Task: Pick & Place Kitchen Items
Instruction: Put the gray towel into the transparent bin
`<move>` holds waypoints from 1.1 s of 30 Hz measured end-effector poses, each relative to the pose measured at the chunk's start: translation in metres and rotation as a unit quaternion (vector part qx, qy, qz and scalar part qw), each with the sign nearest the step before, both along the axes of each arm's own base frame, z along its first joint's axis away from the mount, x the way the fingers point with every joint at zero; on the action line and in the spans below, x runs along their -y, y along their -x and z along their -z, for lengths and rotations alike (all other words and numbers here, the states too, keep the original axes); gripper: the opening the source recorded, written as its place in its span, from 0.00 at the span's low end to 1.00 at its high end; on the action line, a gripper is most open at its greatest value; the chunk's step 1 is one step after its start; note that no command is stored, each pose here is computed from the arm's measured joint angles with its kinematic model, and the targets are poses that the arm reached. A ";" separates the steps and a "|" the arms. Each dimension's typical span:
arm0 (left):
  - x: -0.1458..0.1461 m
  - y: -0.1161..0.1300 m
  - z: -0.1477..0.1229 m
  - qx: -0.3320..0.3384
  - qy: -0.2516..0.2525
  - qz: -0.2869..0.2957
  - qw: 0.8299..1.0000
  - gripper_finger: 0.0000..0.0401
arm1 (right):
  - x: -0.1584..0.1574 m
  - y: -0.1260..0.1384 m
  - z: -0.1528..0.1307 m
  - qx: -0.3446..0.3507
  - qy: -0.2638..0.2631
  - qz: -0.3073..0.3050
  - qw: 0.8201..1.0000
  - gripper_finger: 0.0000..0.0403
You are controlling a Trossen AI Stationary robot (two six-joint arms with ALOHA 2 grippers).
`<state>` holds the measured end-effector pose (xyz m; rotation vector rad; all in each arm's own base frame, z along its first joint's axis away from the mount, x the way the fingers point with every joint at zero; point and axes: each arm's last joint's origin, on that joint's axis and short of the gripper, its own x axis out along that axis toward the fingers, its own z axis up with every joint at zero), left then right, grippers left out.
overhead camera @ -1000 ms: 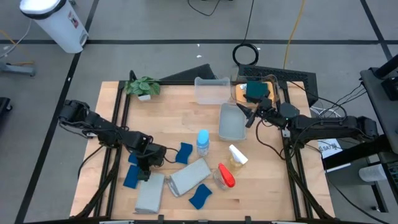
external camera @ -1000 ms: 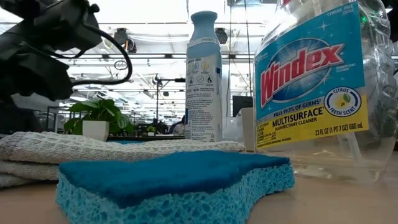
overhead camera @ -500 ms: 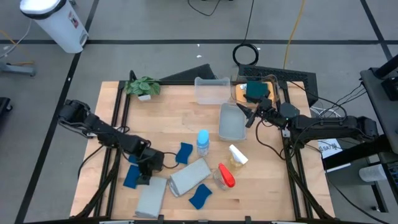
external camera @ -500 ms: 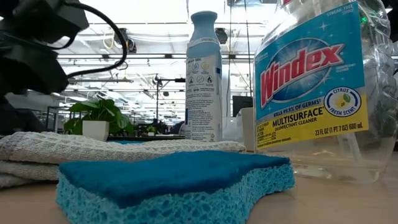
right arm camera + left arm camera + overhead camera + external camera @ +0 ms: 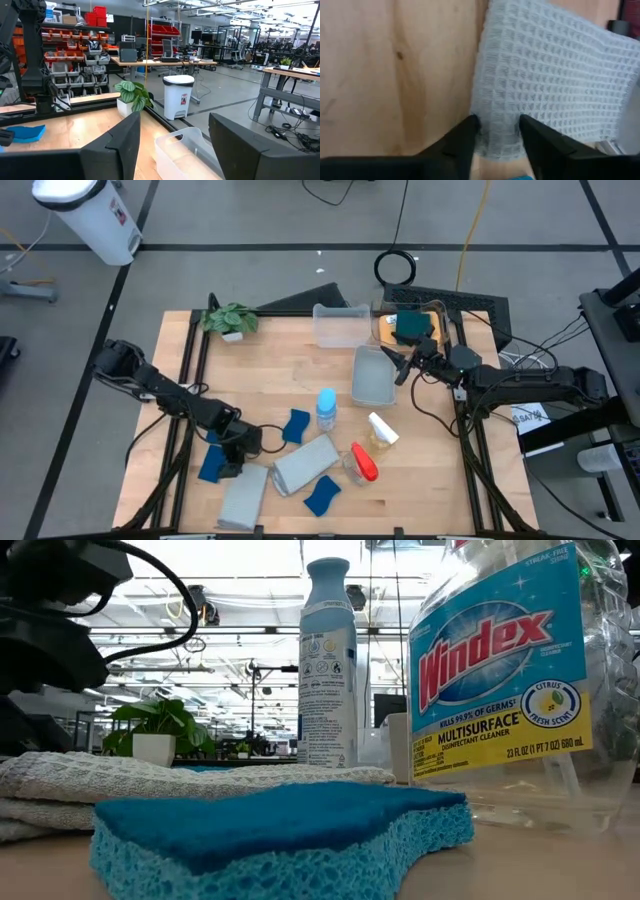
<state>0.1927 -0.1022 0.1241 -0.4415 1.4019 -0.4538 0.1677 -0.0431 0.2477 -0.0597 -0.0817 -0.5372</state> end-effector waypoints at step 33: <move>-0.031 -0.006 -0.173 0.077 -0.362 -0.122 0.921 0.01 | 0.000 0.000 -0.001 0.007 0.003 0.002 1.000 0.50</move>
